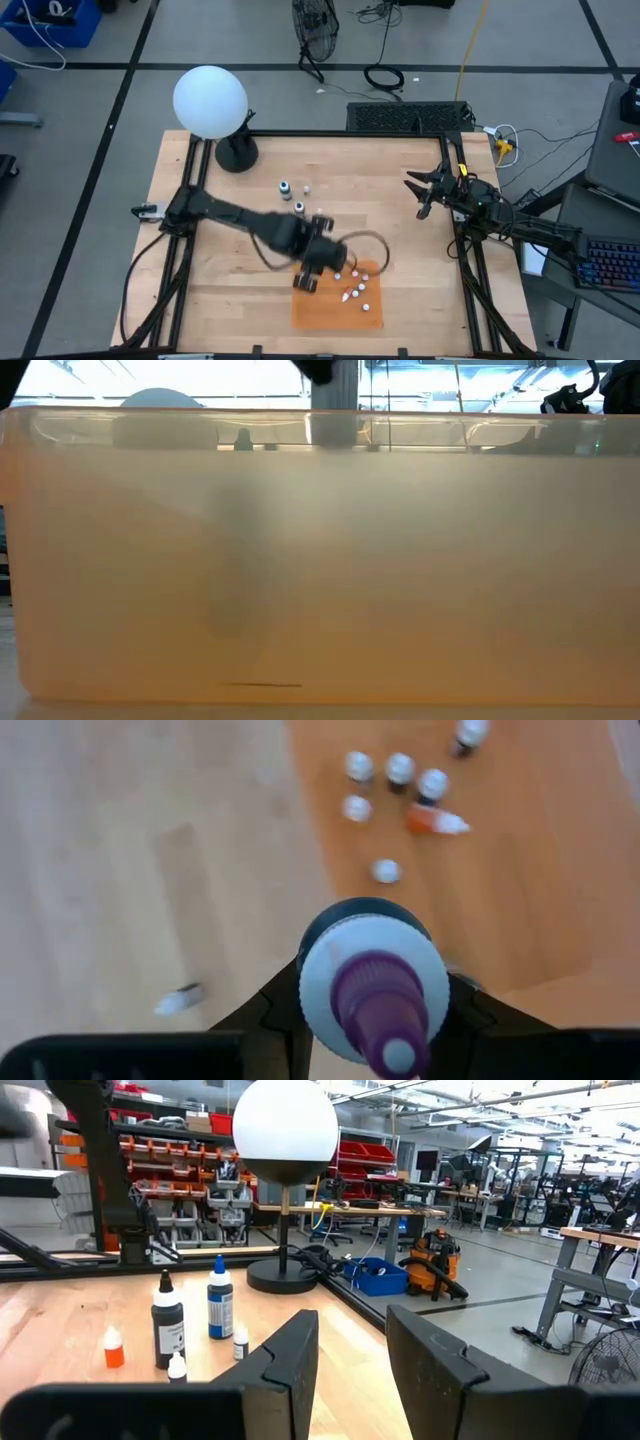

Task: Pick & Place food coloring
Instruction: Put the large purple food coloring bottle into the orange container, then put the large blue food coloring bottle into the orange container

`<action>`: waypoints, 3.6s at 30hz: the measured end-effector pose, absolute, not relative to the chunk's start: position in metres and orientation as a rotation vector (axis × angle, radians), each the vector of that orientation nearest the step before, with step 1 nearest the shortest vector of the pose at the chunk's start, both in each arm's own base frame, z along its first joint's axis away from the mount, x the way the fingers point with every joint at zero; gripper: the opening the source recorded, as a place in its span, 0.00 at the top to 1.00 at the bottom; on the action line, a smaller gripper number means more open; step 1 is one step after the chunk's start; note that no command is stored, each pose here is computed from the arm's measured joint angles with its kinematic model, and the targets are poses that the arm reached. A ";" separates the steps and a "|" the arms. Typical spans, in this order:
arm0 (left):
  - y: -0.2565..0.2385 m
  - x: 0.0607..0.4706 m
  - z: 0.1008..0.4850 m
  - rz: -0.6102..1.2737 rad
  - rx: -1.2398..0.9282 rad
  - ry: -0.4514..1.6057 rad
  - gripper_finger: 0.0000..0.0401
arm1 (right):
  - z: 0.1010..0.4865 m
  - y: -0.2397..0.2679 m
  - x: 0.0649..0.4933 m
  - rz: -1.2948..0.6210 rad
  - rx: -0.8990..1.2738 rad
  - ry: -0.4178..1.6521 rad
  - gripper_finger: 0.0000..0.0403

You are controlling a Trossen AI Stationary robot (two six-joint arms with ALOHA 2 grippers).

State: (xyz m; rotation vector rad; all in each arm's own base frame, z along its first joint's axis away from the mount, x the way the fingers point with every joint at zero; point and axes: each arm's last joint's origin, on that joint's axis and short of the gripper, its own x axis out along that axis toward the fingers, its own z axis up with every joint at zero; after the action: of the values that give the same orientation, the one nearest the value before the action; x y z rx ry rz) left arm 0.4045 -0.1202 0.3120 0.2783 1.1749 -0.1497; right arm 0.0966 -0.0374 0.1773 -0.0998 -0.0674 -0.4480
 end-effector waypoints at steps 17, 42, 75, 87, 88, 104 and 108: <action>-0.158 0.401 0.208 -0.159 0.223 1.134 0.69 | 0.177 -0.037 0.097 -0.448 -0.099 -0.067 0.73; -0.142 0.403 0.187 -0.111 0.101 1.148 0.30 | 0.177 -0.037 0.097 -0.448 -0.099 -0.067 0.73; -0.046 0.311 0.344 0.350 -0.089 0.970 0.26 | 0.177 -0.038 0.097 -0.448 -0.099 -0.062 0.73; 0.065 0.284 0.341 0.634 -0.293 1.162 0.25 | 0.177 -0.038 0.097 -0.448 -0.099 -0.062 0.73; 0.070 0.289 0.335 0.626 -0.279 1.189 0.25 | 0.177 -0.038 0.097 -0.448 -0.099 -0.061 0.73; 0.093 0.340 0.246 0.516 -0.159 1.510 0.26 | 0.177 -0.038 0.097 -0.448 -0.099 -0.062 0.73; 0.101 0.341 0.239 0.503 -0.174 1.504 0.29 | 0.177 -0.038 0.097 -0.448 -0.099 -0.061 0.73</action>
State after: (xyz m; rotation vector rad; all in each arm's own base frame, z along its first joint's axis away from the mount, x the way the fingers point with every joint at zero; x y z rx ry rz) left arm 0.3406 0.1009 0.2393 -0.1743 1.5042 0.5029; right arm 0.0970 -0.0376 0.1768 -0.0988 -0.0613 -0.4479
